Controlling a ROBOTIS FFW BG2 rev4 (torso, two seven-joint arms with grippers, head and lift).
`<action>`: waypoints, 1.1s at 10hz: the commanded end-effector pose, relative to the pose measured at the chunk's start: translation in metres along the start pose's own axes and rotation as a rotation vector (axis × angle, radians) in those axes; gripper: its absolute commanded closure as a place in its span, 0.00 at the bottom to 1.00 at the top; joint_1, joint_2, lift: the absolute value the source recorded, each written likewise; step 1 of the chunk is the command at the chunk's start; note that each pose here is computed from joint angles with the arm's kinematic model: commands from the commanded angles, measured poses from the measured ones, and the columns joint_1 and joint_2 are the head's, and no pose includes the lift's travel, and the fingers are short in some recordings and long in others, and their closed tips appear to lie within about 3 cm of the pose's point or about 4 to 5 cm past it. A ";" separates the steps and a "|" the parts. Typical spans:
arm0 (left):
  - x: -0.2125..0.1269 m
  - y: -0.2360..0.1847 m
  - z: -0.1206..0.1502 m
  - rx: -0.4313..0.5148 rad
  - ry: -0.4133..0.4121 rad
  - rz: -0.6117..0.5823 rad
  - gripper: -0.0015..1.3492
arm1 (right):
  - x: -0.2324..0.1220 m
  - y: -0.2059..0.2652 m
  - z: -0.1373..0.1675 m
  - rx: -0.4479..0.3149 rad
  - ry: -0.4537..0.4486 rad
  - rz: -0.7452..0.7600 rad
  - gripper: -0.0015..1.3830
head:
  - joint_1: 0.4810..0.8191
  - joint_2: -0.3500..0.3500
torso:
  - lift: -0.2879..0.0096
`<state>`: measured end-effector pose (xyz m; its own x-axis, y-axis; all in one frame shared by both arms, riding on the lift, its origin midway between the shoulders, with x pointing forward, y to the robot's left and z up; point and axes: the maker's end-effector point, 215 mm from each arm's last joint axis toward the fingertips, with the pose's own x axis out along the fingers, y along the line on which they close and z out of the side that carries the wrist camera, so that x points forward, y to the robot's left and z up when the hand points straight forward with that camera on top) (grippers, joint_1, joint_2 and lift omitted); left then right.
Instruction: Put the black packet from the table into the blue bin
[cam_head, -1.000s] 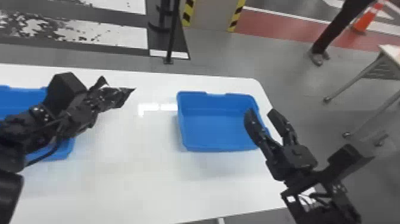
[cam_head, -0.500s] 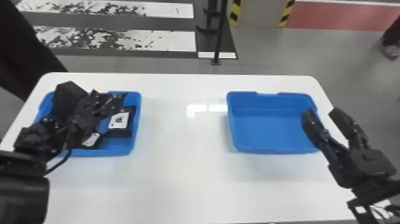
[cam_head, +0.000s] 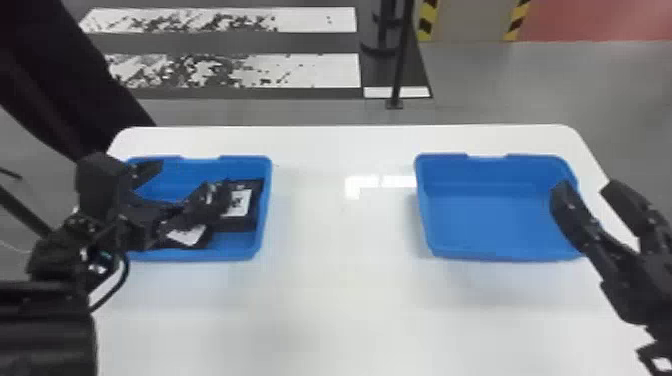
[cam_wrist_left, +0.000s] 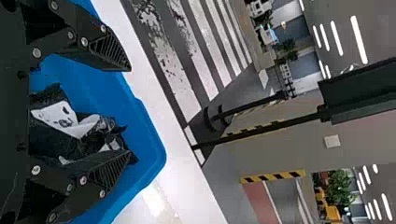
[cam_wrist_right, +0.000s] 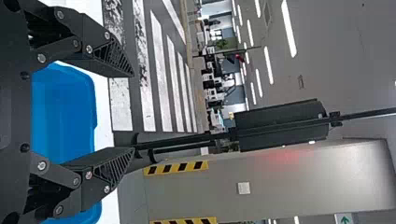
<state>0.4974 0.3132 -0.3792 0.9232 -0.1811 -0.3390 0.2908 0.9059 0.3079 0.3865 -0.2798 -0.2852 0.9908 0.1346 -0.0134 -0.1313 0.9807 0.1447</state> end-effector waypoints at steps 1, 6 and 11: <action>-0.026 0.012 0.010 -0.071 -0.061 0.040 0.13 | 0.000 0.000 0.001 0.000 -0.002 0.000 0.36 | 0.63 0.55 | 0.60; -0.130 0.012 0.066 -0.255 -0.274 0.158 0.13 | -0.004 0.001 0.001 0.006 0.001 0.000 0.36 | 0.63 0.61 | 0.60; -0.179 0.008 0.076 -0.350 -0.361 0.232 0.13 | -0.013 0.002 -0.005 0.009 0.023 -0.001 0.36 | 0.63 0.61 | 0.60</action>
<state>0.3561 0.3259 -0.2511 0.9990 -0.0228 0.0382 0.0224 0.9997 0.0116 0.3741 -0.2785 -0.2887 0.9900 0.1373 -0.0322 -0.1310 0.9798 0.1513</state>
